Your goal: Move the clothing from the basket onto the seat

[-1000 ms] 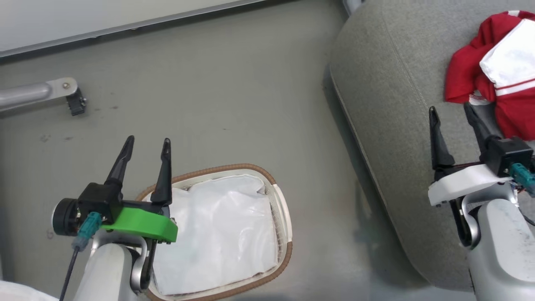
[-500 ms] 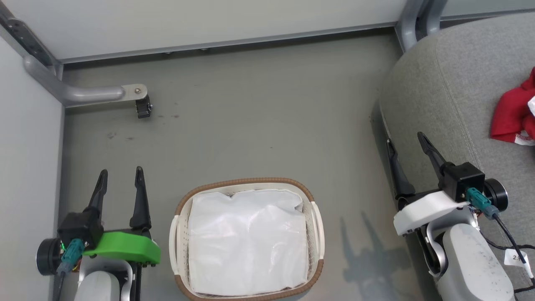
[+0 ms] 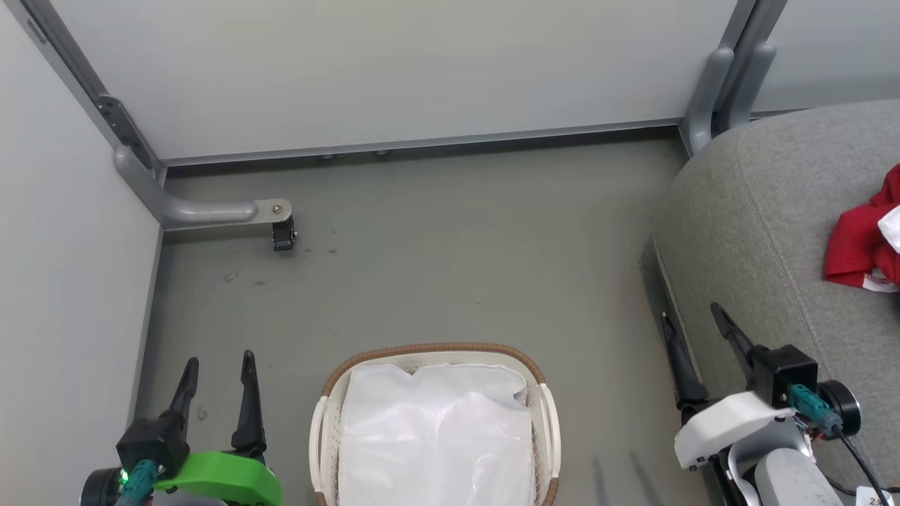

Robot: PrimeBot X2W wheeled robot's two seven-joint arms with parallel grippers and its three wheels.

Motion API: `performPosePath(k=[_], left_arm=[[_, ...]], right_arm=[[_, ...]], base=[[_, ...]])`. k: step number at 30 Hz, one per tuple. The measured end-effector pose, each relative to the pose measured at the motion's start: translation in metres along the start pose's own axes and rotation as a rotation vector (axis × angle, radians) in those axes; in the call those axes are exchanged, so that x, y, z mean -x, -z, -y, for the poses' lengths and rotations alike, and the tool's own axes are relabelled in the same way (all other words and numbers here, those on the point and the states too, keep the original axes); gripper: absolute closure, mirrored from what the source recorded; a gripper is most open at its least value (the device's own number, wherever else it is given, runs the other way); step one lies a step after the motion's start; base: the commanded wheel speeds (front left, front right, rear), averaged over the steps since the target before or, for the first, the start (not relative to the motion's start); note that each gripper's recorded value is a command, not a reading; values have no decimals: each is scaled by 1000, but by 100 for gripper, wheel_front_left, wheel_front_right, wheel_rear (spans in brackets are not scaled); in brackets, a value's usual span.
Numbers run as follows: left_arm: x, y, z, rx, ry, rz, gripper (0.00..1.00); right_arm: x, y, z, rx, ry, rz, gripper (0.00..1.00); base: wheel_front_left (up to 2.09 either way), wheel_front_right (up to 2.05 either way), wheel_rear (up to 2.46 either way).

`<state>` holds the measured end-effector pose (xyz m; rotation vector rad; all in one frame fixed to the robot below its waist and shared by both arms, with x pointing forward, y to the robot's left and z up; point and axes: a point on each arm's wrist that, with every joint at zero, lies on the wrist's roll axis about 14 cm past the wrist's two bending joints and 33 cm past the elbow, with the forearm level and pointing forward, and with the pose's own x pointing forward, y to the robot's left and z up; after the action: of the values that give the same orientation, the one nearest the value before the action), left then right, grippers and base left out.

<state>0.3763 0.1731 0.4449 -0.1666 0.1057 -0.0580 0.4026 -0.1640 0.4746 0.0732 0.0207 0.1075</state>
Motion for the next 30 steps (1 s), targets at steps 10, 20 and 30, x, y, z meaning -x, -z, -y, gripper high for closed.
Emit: performPosePath(k=[10,20,30], left_arm=[[23,25,0,37,-14,-75,100],[24,26,-7,203,-67,-88,100],[22,20,-14,368,-109,-74,100]], right_arm=[[22,25,-2,-29,14,-77,100],[24,26,8,-207,76,-94,100],[23,21,14,-383,118,-79,100]], base=[[0,0,0],[0,0,0],[0,0,0]])
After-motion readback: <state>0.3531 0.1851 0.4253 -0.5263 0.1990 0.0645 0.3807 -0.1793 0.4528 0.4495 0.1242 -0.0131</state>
